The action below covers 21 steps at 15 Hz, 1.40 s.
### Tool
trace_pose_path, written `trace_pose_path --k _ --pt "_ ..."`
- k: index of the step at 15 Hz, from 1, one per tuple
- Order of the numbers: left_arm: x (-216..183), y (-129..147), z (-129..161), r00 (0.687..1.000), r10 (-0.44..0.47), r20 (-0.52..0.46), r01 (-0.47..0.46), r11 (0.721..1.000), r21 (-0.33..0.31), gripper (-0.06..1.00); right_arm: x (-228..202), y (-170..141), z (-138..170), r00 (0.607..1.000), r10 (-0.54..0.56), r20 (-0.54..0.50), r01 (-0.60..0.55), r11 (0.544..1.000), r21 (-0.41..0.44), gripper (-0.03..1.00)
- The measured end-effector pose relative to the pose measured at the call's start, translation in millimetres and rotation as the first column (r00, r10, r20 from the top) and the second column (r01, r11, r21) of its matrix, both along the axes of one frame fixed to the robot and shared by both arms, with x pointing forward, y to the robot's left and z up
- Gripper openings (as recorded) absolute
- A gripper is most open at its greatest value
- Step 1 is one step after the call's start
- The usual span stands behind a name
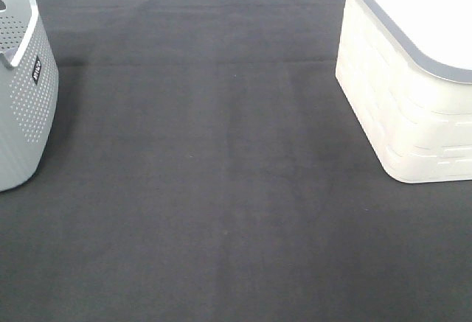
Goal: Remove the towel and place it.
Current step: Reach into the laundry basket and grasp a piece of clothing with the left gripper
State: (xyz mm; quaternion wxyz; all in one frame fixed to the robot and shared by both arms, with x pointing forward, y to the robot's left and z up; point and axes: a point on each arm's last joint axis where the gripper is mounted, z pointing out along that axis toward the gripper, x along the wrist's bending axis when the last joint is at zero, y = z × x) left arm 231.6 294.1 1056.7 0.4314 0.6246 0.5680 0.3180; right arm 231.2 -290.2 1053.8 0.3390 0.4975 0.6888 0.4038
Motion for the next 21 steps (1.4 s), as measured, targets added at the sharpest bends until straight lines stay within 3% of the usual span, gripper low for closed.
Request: trace_pose_path --k 21 --pt "0.0 0.1 0.0 1.000 -0.004 0.002 0.004 1.000 0.010 0.81 0.0 0.0 0.0 1.000 -0.007 -0.004 0.007 1.000 0.014 0.70"
